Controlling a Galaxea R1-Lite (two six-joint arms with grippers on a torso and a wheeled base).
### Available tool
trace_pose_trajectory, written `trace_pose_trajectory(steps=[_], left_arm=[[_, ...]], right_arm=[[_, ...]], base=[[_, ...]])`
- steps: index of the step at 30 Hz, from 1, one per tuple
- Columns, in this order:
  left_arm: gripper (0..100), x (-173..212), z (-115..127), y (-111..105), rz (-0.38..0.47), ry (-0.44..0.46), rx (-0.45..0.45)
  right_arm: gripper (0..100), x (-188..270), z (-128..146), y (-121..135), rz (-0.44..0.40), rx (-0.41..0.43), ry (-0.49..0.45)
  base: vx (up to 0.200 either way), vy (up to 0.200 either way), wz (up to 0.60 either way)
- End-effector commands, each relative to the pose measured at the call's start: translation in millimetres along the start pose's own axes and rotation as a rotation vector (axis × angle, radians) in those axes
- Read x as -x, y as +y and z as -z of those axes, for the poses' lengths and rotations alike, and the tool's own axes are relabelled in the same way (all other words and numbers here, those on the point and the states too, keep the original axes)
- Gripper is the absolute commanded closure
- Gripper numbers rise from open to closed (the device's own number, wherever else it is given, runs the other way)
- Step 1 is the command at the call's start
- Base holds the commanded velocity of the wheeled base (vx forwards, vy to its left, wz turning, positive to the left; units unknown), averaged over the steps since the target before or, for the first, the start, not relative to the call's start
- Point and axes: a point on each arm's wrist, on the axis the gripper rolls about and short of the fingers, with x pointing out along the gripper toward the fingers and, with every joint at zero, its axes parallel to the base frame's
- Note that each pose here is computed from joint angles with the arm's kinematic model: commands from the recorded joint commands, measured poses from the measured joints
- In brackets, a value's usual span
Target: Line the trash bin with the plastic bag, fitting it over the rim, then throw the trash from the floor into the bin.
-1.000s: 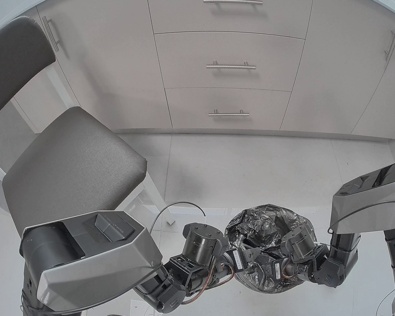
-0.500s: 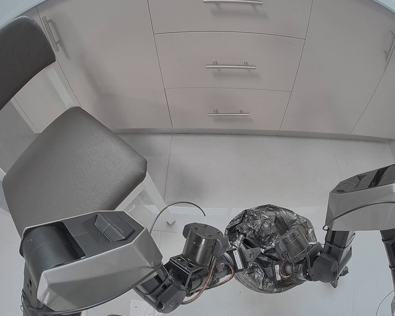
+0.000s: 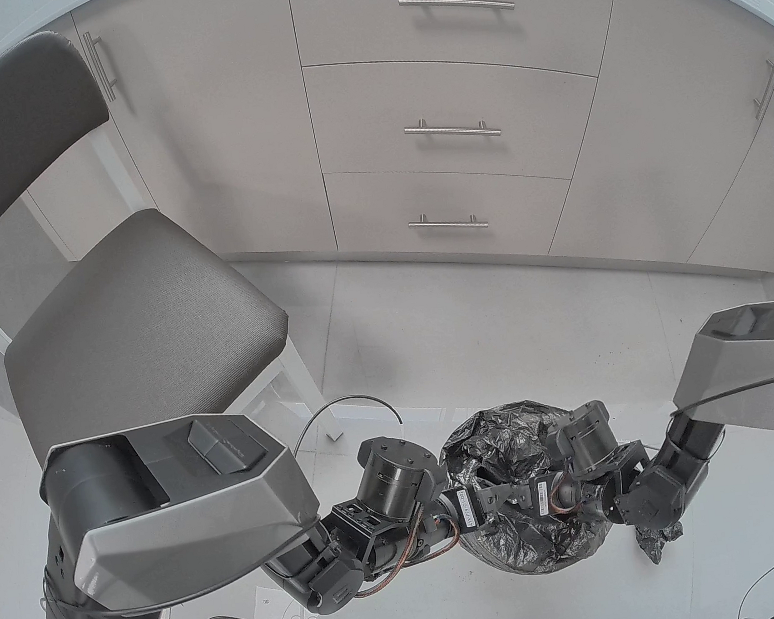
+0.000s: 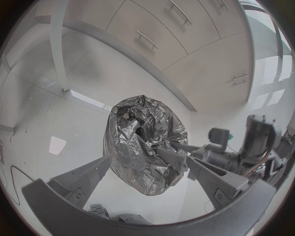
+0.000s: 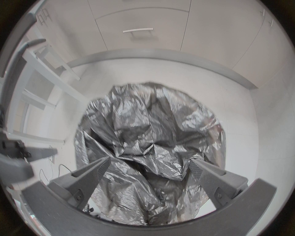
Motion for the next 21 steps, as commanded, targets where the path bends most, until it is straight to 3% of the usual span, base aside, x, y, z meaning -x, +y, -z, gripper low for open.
trace_pose_trajectory(steps=[1,21], left_arm=[[0,-1,1,1,-0.002,0.001,0.0],[0,-1,1,1,-0.003,0.002,0.001]], right_arm=[[0,28,-39,4,-0.047,-0.052,-0.12],[0,2,-49,19,-0.058,-0.073,-0.126]], base=[[0.0,0.0,0.0],[0.0,0.0,0.0]])
